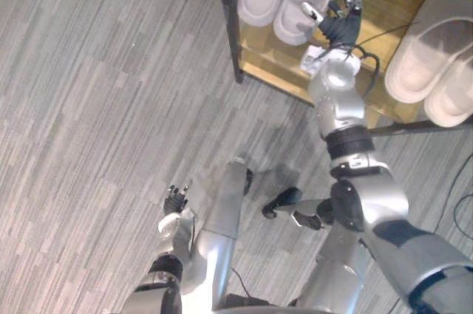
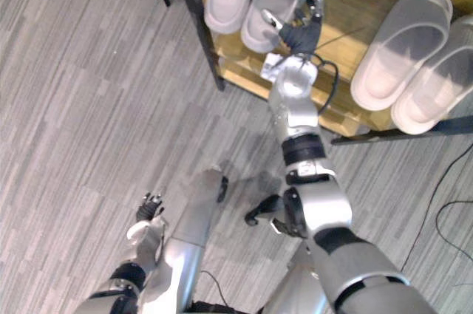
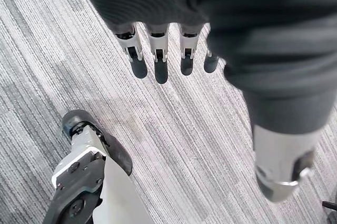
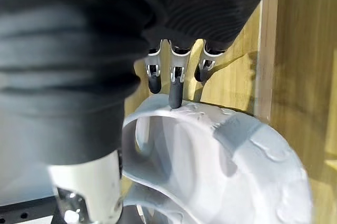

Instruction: Organize the slippers on the shoe rack

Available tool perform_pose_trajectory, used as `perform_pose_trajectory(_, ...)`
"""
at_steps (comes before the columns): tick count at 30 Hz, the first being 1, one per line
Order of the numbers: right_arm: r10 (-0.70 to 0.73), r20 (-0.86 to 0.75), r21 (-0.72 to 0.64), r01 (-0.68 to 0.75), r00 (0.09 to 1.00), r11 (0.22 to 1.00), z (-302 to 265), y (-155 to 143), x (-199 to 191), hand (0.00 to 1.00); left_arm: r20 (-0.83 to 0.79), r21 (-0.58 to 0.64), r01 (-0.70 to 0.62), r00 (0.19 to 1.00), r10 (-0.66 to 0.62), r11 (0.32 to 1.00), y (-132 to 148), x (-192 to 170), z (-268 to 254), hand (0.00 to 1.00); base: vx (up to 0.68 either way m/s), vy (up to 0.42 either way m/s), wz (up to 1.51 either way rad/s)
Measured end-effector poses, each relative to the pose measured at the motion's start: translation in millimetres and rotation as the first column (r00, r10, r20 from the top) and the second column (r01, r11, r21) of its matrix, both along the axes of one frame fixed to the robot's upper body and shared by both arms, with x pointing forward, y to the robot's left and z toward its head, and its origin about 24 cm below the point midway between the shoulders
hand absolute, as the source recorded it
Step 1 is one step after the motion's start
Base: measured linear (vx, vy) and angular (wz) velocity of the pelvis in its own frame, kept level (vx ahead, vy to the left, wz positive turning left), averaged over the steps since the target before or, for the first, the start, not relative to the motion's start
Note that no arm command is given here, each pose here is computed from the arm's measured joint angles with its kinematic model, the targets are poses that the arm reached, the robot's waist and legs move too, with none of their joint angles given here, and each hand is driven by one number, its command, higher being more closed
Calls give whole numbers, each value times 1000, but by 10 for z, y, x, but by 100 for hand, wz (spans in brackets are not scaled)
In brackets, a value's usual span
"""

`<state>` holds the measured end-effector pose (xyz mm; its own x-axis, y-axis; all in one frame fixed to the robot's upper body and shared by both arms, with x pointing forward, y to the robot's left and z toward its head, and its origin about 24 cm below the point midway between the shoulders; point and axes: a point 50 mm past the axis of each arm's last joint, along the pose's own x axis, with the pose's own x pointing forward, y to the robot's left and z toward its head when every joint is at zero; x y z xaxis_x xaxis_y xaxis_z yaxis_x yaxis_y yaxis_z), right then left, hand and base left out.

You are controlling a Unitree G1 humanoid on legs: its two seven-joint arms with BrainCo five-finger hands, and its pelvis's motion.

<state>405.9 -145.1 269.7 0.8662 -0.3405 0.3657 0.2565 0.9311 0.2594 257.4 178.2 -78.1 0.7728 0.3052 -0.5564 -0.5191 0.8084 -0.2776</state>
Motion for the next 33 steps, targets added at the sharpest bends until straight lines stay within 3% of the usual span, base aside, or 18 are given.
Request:
perform_pose_trajectory(6, 24, -4, -29, -24, 1000, 999, -18, 46, 3, 0, 1, 0, 5, 1000, -5, 1000, -13, 5, 2, 0, -8, 8, -8)
perform_pose_trajectory(12, 59, -56, -134, -66, 997, 989, -383, 207, -80, 0, -16, -24, -16, 1000, 16, 1000, -10, -55, -49, 0, -13, 6, -26)
perform_pose_trajectory(16, 82, -90, -233, -101, 993, 967, -759, 284, -257, 0, -33, -21, -24, 999, 23, 999, 42, -152, -107, 0, 32, -15, -25)
perform_pose_trajectory(21, 128, -302, -324, -228, 945, 918, -1660, 318, -605, 0, -87, 50, 59, 995, -54, 997, 120, -362, -223, 0, 91, -37, -24)
perform_pose_trajectory(25, 94, -564, -320, -323, 820, 891, -2539, 151, -1041, 0, -161, 116, 211, 968, -191, 971, 105, -533, -331, 0, 103, -6, -11)
perform_pose_trajectory(28, 66, -733, -268, -377, 677, 887, -3089, 5, -1415, 0, -226, 138, 305, 936, -270, 942, 86, -695, -424, 0, 114, 50, -15)
perform_pose_trajectory(33, -8, -899, -175, -342, 438, 923, -3702, -304, -2041, 0, -327, 133, 418, 874, -359, 898, 16, -961, -571, 0, 122, 46, -16)
